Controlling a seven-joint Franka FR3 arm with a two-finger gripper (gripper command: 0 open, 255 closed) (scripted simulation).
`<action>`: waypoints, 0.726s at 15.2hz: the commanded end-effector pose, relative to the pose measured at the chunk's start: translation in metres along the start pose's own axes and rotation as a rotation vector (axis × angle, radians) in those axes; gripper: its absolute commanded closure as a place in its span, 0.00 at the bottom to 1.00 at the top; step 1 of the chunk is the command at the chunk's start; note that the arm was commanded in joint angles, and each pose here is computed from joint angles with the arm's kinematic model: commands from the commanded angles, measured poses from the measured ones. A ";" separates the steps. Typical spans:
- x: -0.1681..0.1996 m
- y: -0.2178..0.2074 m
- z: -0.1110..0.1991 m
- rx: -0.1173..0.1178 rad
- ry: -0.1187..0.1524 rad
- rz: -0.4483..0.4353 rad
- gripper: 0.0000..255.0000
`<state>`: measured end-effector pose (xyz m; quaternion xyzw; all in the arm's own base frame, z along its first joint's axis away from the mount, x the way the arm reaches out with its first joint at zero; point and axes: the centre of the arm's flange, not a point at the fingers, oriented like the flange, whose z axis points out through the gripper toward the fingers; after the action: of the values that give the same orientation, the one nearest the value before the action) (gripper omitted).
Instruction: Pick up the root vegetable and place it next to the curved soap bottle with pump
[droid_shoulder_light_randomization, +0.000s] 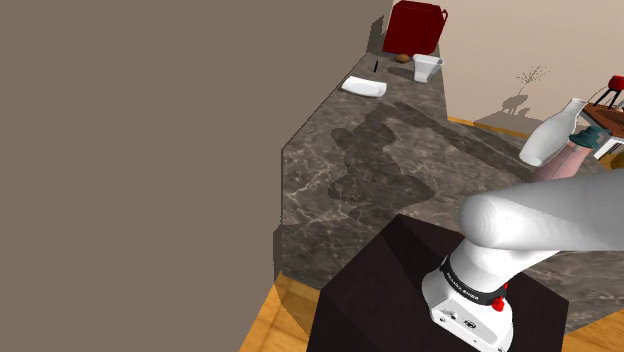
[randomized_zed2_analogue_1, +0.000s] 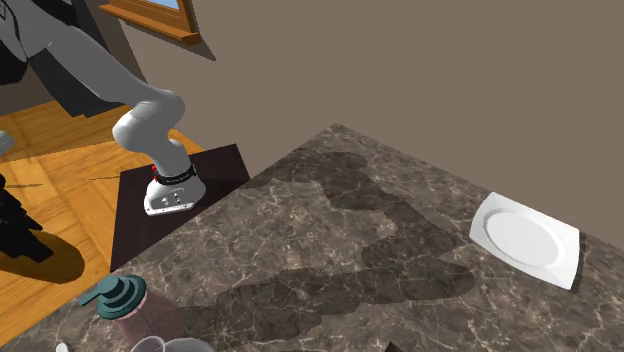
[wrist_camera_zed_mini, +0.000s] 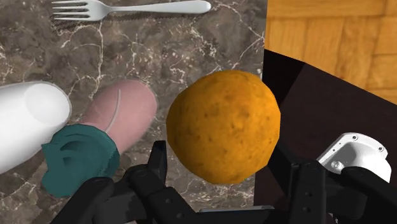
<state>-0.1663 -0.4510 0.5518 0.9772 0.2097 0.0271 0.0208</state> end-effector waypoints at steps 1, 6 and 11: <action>-0.001 0.000 0.011 0.000 0.000 0.000 1.00; -0.002 -0.002 0.038 0.000 0.000 0.000 1.00; -0.004 -0.003 0.064 0.000 0.000 0.000 1.00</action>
<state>-0.1663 -0.4523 0.4930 0.9772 0.2096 0.0271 0.0208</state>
